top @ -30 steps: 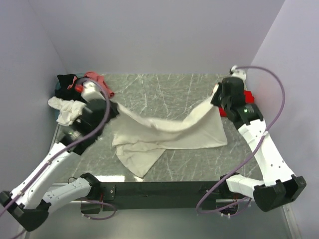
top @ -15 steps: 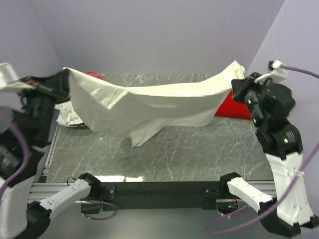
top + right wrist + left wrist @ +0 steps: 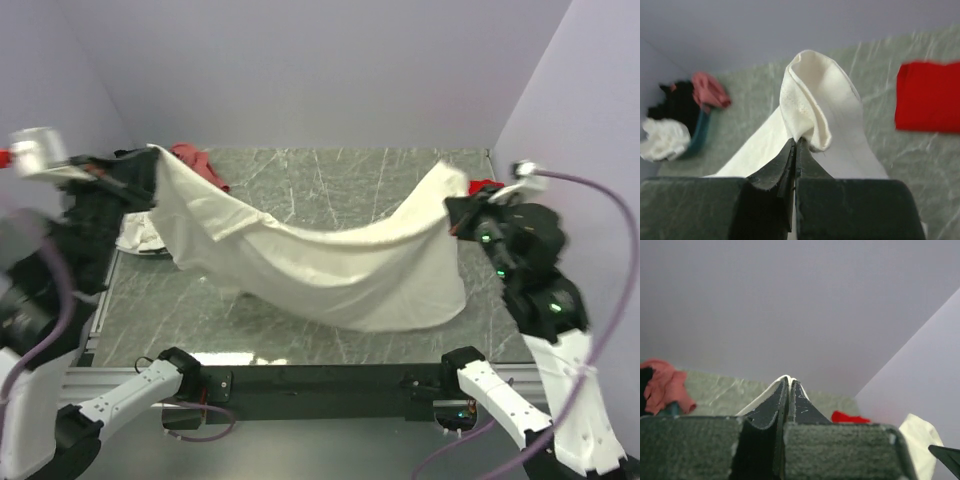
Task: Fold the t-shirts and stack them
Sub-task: Flatten the tshirt out
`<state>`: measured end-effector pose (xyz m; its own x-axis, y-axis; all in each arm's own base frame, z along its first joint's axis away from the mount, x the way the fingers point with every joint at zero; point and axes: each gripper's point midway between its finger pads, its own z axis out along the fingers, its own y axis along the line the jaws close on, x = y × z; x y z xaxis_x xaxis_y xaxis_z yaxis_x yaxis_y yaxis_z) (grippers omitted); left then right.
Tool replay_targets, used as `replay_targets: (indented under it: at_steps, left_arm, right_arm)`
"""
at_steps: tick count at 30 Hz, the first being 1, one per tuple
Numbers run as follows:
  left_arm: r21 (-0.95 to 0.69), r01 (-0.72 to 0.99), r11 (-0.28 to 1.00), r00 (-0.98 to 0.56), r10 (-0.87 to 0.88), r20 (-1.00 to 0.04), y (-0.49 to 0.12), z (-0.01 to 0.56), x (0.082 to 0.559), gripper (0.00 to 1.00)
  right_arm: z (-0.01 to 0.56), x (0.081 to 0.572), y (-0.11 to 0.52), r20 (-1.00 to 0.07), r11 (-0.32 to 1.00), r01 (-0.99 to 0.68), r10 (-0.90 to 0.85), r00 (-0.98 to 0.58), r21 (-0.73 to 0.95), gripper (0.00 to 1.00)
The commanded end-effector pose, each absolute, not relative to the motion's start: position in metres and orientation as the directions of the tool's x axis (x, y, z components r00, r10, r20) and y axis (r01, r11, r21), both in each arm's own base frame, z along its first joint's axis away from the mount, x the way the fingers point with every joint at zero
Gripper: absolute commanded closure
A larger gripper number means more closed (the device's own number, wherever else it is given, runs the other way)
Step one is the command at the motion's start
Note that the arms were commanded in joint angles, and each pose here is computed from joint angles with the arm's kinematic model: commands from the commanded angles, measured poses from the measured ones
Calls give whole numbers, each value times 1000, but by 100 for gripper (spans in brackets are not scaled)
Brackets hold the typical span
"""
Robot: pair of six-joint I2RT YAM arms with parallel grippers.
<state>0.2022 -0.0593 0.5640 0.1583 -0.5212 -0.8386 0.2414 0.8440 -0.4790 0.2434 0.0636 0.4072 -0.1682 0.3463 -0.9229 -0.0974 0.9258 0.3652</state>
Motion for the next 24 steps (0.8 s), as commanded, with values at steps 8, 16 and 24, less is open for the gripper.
replay_targets:
  at_steps: [8,16,24]
  left_arm:
    - [-313,-167,935,-186,-342,-921,-54,349,265,99]
    - [-274,-142,951,-271,-304,-913,-62,304,264,100]
    - [-245,-144,959,-298,-278,-913,-63,291,266,99]
  right_arm:
    - [177,269,100,-728,934,21,293,-621,358,44]
    - [171,294,105,-729,939,27,284,-623,344,40]
    - [116,325,103,-652,955,133,280,-705,266,40]
